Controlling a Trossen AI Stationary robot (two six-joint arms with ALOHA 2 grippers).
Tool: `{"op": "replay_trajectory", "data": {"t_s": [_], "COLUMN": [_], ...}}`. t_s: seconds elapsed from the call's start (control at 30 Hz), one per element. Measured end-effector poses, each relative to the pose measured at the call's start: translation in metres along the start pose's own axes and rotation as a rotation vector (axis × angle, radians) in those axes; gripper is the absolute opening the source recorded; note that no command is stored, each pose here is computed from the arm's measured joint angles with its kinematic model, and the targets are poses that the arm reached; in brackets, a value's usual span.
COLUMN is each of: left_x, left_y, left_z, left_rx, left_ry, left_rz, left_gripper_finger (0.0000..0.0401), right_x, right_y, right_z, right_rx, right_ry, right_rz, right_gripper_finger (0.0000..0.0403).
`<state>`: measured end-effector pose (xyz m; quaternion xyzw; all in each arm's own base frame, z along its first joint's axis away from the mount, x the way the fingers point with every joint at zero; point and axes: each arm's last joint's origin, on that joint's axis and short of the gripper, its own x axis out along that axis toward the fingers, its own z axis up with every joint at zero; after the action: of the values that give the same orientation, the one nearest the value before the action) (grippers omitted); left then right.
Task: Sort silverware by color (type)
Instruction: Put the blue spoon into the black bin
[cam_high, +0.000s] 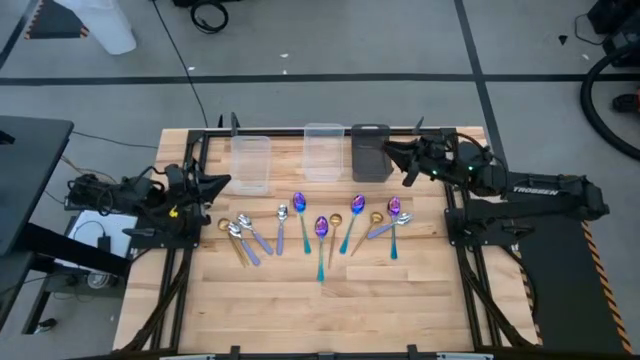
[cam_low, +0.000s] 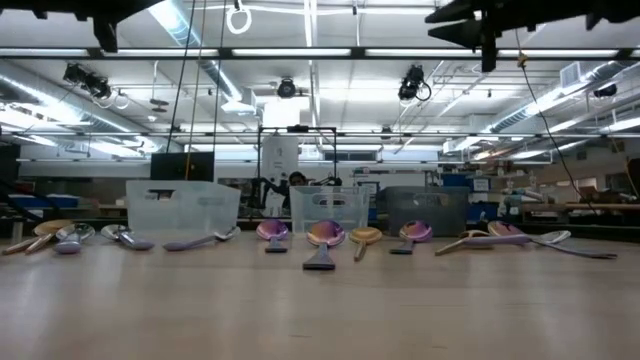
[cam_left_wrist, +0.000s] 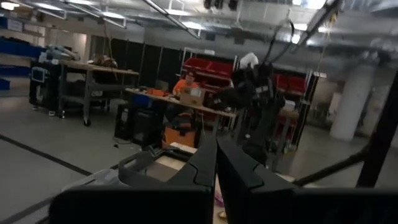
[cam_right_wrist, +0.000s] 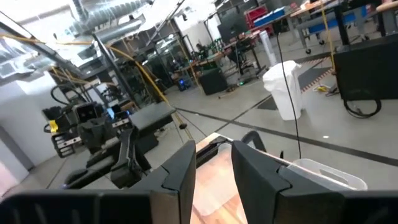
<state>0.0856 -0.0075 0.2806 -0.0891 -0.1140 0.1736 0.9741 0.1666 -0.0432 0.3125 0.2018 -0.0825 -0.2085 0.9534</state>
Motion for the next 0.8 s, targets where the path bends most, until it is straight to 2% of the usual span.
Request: {"op": "replay_trajectory", "data": {"t_s": [0.17,0.53,0.8], "left_x": [0.008,0.017,0.022], "left_y": [-0.005,-0.003,0.001], "left_z": [-0.001,-0.016,-0.019], "left_rx": [0.068,0.157,0.187], "left_ry": [0.037,0.147,0.165], "left_rz": [0.006,0.072,0.126], "left_gripper_finger": [0.0041,0.0132,0.0146], "right_x": [0.014,0.043,0.049], "right_y": [0.015,0.038,0.049], "right_z": [0.009,0.007,-0.008], "right_rx": [-0.002,-0.022,0.039], "right_ry": [0.088,0.221,0.279], "right_rz": [-0.022,-0.125,-0.109], "right_gripper_finger": [0.0114,0.0114,0.0114]}}
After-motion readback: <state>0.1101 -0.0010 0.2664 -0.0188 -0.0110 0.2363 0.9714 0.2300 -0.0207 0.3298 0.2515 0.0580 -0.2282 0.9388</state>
